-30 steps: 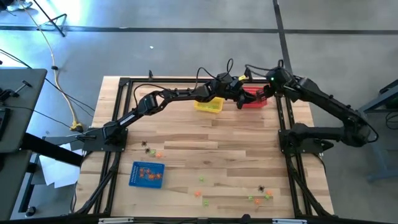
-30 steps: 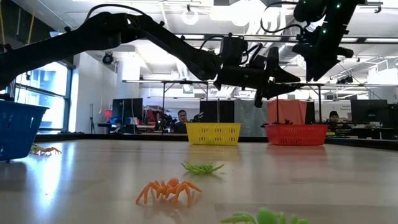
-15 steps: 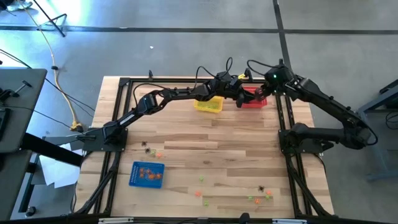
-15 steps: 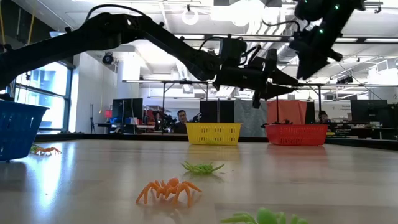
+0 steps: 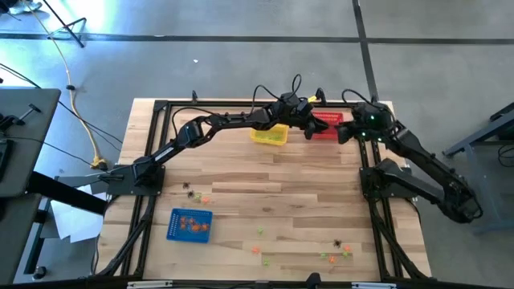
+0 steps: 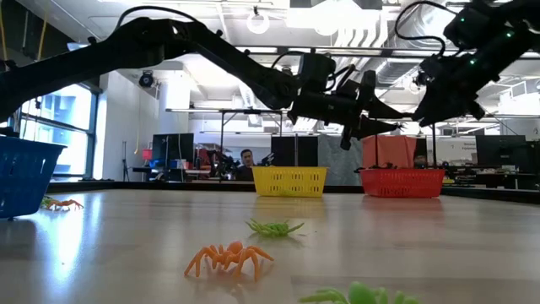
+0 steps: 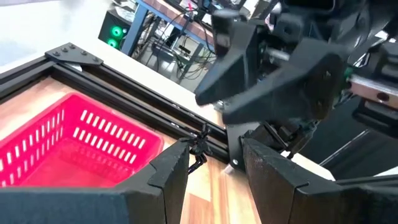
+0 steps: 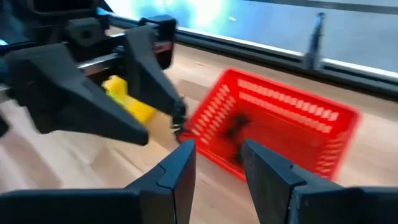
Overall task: Sort Halloween decoration
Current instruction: Put the black spider toy into the red bin
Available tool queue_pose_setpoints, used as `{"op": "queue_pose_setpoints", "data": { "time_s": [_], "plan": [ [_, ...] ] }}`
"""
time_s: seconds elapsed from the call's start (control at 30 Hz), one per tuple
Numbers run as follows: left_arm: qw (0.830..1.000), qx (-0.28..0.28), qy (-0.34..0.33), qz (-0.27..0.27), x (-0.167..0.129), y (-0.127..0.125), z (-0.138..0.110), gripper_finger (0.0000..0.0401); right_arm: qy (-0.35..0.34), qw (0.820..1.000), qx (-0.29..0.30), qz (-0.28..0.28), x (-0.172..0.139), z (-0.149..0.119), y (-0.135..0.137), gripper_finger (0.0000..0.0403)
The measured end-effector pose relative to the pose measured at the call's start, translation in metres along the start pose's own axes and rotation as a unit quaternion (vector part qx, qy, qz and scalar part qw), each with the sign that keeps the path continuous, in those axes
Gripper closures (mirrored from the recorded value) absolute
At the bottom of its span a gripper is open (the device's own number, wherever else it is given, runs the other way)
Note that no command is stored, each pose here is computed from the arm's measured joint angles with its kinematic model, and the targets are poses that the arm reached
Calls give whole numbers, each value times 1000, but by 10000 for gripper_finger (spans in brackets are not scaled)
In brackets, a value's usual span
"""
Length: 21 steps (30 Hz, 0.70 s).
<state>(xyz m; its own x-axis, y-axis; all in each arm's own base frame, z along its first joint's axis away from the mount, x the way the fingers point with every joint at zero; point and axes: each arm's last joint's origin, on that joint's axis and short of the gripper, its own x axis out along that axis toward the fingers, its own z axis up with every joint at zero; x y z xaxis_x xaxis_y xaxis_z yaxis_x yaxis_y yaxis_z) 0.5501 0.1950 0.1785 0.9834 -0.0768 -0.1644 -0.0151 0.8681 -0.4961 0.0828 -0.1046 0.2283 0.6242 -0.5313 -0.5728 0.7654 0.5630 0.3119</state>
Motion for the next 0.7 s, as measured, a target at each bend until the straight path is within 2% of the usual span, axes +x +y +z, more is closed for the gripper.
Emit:
{"op": "queue_pose_setpoints", "data": {
  "time_s": [0.1,0.53,0.7],
  "plan": [
    [1000,0,-1,0,0,0,0,259,-20,999,8,28,3,-6,-2,274],
    [1000,3,-6,-1,0,0,1,259,-44,997,21,60,7,-6,-2,277],
    [1000,8,-23,5,0,-1,4,259,-43,997,29,61,7,-6,-2,312]
  ]
}}
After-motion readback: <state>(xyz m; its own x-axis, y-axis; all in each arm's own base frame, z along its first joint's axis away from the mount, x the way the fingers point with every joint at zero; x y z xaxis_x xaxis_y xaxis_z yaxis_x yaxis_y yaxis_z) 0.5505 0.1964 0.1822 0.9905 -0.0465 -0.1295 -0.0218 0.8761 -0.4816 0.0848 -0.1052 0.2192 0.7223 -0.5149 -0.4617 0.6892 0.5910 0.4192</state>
